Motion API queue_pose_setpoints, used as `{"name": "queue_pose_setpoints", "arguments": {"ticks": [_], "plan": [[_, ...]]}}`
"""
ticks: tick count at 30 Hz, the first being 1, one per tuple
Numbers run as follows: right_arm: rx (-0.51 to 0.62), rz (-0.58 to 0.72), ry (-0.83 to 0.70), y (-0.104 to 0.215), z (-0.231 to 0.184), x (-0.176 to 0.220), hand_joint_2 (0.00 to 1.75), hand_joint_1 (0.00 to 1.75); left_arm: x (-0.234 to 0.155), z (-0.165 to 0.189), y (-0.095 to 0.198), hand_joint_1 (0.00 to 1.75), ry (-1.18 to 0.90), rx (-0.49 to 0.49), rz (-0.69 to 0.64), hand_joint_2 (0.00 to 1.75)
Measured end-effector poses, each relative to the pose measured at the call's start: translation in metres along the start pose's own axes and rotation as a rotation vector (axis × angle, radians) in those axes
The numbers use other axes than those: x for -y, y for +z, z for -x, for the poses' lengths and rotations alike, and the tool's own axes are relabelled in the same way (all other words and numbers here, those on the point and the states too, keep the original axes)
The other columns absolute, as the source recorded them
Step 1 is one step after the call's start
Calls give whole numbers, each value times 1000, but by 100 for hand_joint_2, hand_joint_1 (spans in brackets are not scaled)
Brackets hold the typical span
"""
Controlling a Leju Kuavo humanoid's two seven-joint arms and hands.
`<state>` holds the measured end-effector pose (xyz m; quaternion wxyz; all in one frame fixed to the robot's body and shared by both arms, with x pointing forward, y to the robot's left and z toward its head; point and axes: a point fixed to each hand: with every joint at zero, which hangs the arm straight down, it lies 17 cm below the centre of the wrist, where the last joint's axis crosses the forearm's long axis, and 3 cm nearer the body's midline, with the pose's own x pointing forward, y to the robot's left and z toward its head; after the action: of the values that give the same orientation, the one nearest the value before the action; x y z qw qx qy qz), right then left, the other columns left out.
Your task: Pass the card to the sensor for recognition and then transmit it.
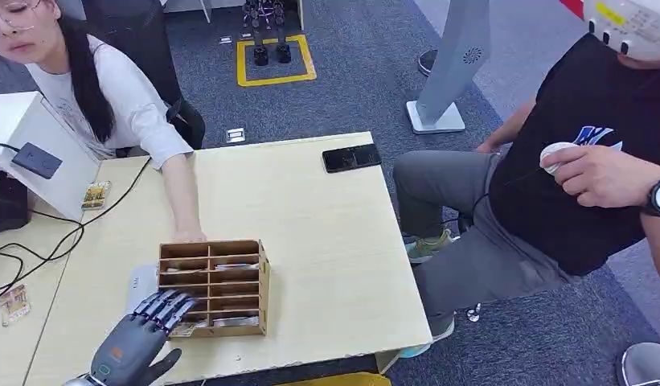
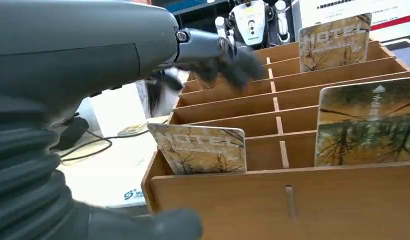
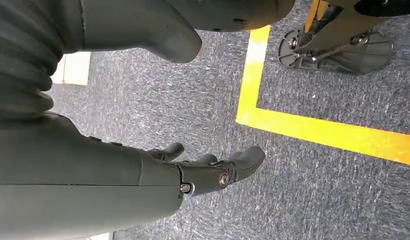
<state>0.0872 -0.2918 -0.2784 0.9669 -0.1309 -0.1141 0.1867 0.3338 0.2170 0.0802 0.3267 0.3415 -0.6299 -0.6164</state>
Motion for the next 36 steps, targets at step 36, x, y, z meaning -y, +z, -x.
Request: {"name": "queue_pose_setpoints", "arguments": {"ticks": [36], "plan": [[6,10,18,0,0,2,175,0,-6,9,-2,175,-27,-27,-24,175]]}}
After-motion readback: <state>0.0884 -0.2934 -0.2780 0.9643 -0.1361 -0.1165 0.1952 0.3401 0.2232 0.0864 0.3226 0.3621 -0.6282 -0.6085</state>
